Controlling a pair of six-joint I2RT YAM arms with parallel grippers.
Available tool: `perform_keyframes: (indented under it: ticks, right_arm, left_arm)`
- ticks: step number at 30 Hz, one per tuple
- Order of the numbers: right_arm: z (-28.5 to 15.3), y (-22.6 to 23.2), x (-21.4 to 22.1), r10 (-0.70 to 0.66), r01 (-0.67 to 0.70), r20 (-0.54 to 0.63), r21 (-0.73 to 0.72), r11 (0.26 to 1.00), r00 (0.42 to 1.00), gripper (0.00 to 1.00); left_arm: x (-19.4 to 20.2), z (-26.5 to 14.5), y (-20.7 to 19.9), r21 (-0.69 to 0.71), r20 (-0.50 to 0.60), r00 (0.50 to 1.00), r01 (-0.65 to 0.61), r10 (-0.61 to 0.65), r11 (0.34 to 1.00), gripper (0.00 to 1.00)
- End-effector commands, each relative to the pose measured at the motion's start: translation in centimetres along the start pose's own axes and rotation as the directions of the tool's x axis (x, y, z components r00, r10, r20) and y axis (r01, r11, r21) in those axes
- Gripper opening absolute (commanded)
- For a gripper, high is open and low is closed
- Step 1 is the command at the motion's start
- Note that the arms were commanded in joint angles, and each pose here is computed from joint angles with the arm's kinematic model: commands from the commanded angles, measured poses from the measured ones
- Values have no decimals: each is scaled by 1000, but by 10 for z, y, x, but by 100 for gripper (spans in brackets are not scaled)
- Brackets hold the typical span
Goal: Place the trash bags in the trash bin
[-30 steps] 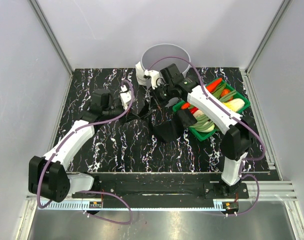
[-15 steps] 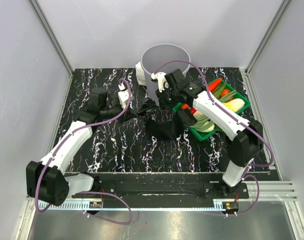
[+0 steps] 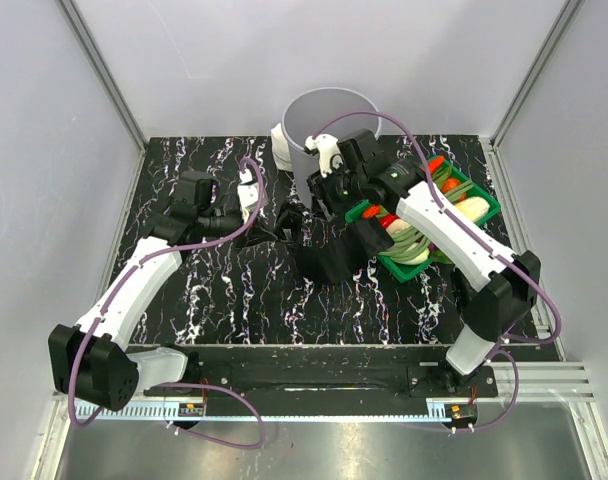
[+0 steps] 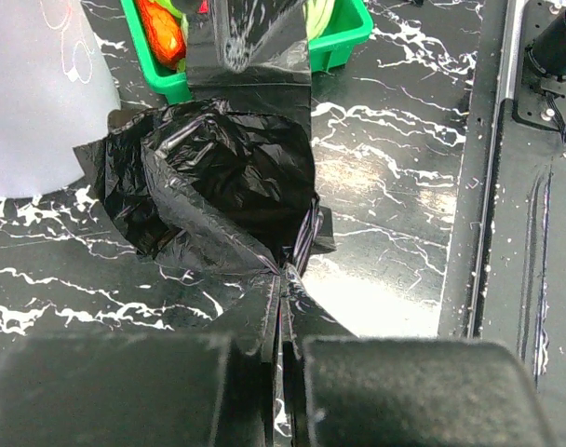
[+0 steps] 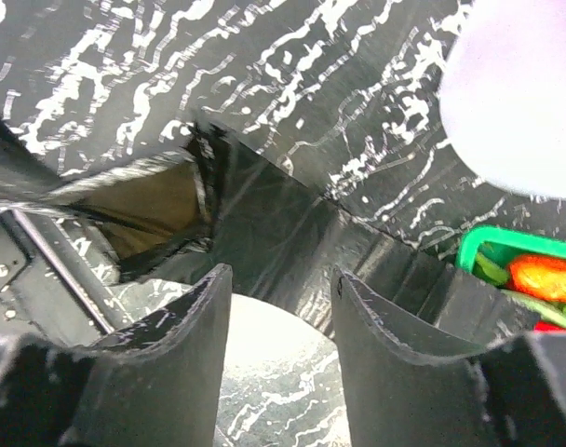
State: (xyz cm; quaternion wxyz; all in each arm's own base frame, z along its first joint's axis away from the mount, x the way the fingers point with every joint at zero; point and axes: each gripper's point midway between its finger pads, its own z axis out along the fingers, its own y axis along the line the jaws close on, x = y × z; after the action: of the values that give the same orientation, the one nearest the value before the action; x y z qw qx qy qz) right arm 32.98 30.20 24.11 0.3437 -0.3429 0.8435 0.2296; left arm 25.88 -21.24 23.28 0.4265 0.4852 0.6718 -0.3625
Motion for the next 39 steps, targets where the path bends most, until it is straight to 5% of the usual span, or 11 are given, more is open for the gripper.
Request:
perform_keyframes:
  ticks: [1,16,39]
  right_arm:
    - [-26,33,-38,-27,42,104,-145,989,994,55]
    - [25,53,-11,-29,26,-14,-175,984,999,73]
    - [68,12,12,-14,21,-74,101,995,997,71]
  left_arm:
    - [-15,-3,0,6,25,998,-59,59,998,0]
    - [-30,-3,-3,-4,65,994,-90,90,996,0]
    - [-54,-14,-48,170,175,980,-129,99,977,0]
